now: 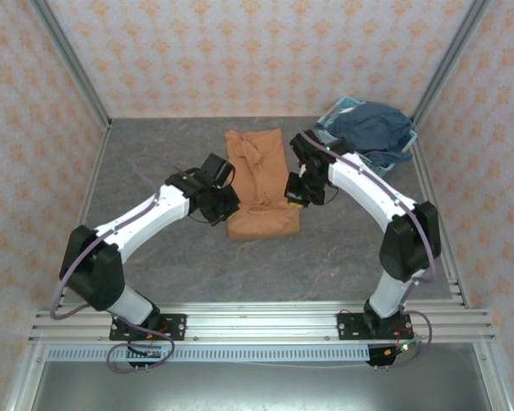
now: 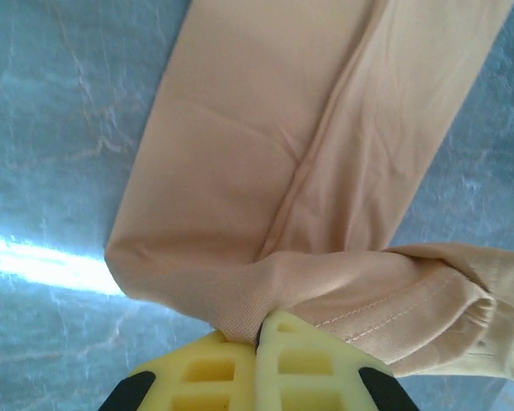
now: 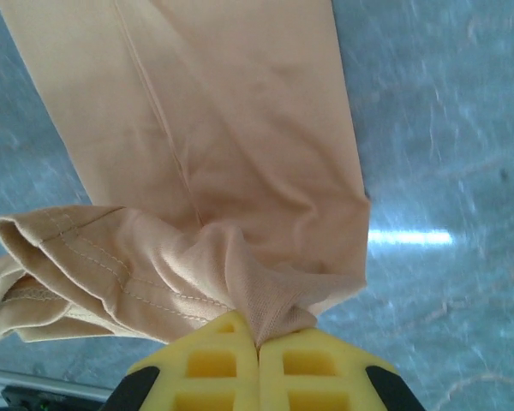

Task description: Fold and stack the t-shirts

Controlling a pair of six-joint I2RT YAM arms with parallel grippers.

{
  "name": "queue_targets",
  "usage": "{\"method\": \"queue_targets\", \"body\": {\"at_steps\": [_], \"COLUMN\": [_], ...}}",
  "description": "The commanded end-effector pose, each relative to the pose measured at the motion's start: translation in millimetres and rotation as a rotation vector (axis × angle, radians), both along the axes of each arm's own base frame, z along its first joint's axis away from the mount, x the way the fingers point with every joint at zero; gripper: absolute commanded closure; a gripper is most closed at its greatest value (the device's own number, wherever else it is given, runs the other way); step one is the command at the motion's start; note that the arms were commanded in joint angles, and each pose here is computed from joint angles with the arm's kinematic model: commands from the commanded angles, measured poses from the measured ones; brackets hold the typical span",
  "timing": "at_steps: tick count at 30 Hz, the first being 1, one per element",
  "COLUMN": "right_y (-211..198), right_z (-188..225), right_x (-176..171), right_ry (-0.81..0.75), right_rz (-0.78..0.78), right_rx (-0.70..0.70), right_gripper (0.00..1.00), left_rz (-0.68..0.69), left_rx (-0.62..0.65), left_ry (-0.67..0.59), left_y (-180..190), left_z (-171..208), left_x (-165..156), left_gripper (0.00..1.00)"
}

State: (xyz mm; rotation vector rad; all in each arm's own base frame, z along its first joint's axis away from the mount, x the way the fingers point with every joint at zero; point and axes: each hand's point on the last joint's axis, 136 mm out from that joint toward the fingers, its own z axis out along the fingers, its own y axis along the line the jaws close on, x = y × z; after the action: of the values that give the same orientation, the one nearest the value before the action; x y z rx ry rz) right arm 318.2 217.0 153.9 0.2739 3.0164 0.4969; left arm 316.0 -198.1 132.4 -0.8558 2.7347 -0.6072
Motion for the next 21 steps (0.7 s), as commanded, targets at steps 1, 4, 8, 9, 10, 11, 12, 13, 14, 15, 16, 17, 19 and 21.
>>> {"method": "queue_targets", "body": {"at_steps": [1, 4, 8, 9, 10, 11, 12, 13, 14, 15, 16, 17, 19, 21], "right_y": [-2, 2, 6, 7, 7, 8, 9, 9, 9, 10, 7, 4, 0, -8], "right_z": [-1, -6, -22, -28, -34, -42, -48, -54, -60, -64, -67, -67, -59, -43], "right_x": [23, 44, 72, 78, 84, 90, 96, 102, 108, 115, 120, 126, 136, 140], "right_ry": [-0.021, -0.029, -0.03, -0.02, -0.011, -0.002, 0.002, 0.002, 0.005, -0.002, -0.009, -0.023, -0.058, -0.101], "right_rz": [0.022, 0.014, 0.0, -0.005, -0.013, -0.019, -0.026, -0.031, -0.037, -0.035, -0.04, -0.042, -0.043, -0.044], "right_rx": [-0.042, -0.033, -0.019, -0.014, -0.012, -0.006, 0.002, 0.009, 0.016, 0.025, 0.019, 0.011, 0.01, -0.009], "right_gripper": [1.0, 1.0, 1.0, 1.0, 1.0, 1.0, 1.0, 1.0, 0.94, 0.81, 0.71, 0.62, 0.52, 0.46], "left_rz": [-0.012, -0.001, 0.0, 0.001, 0.001, 0.001, 0.002, 0.002, 0.001, 0.001, 0.0, 0.001, 0.01, 0.037], "left_rx": [0.038, 0.038, 0.049, 0.048, 0.054, 0.059, 0.062, 0.068, 0.073, 0.071, 0.065, 0.057, 0.063, 0.093], "left_ry": [-0.022, -0.028, -0.027, -0.022, -0.01, 0.002, 0.009, 0.018, 0.029, 0.027, 0.018, -0.006, -0.053, -0.109], "left_y": [9, 13, 16, 16, 18, 19, 20, 20, 21, 21, 21, 21, 23, 34], "left_z": [4, 1, -12, -17, -24, -31, -38, -44, -54, -59, -61, -59, -47, -24], "left_x": [20, 42, 71, 77, 82, 87, 93, 97, 103, 110, 116, 124, 131, 126], "left_gripper": [1.0, 1.0, 1.0, 1.0, 1.0, 1.0, 1.0, 1.0, 0.95, 0.81, 0.68, 0.58, 0.47, 0.41]}}
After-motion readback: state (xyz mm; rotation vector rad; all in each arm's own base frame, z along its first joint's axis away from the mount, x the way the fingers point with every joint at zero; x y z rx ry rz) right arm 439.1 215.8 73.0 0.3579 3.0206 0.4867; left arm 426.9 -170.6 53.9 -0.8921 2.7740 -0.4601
